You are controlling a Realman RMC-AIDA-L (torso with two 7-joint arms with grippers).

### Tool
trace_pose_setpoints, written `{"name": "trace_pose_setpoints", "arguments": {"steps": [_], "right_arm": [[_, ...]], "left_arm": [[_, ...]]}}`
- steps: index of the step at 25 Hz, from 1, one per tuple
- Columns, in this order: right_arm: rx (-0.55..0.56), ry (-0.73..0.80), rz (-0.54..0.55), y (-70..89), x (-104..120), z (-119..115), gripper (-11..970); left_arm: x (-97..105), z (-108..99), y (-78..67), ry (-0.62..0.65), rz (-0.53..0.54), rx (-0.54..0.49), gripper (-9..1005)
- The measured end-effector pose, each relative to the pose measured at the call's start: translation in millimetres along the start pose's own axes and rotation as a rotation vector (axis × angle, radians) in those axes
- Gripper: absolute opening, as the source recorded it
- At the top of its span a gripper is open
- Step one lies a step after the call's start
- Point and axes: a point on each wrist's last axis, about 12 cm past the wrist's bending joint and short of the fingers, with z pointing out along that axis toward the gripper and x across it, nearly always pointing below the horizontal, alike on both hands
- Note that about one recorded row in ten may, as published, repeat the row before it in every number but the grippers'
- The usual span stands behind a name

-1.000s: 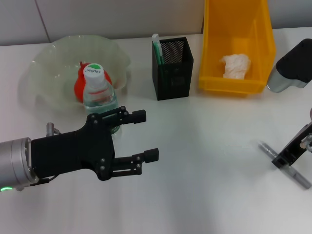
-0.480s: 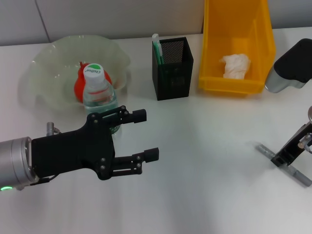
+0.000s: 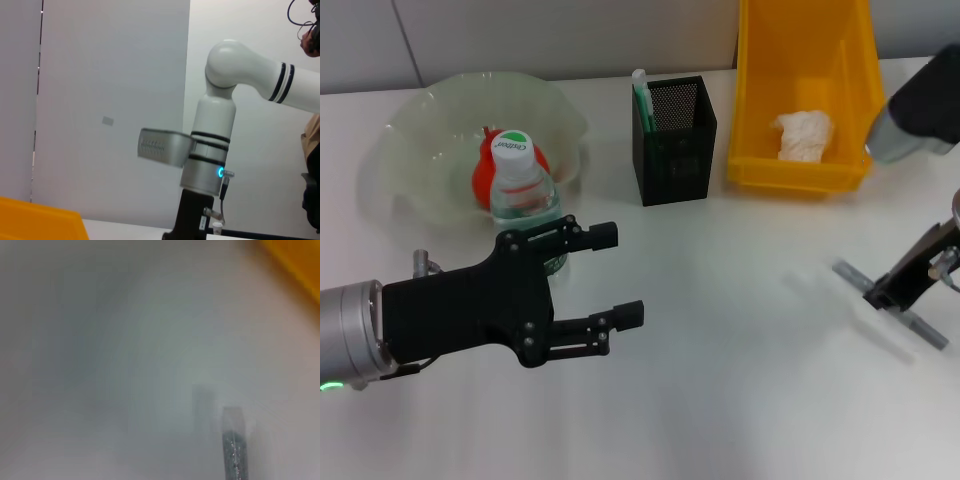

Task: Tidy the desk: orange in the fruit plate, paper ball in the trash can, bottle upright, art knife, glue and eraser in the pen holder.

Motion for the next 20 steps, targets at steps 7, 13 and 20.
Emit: {"name": "trace_pose_setpoints", "arguments": {"steps": [7,13,20], "right_arm": [[0.02,-0.078,-0.018,3.3,-8,-18,134],[0.039,-0.234,-0.037,3.6,-23,-38,133],[0.085,-0.404,-0.062,-0.1,-35,-59,132]], "left_arm": [[0,1,-0.1,0.0,0.002,0.003,810],[0,0,-0.6,0.001,0.004,0.003,810],[1,0,-1.5,0.0,0.008,0.002,810]]}}
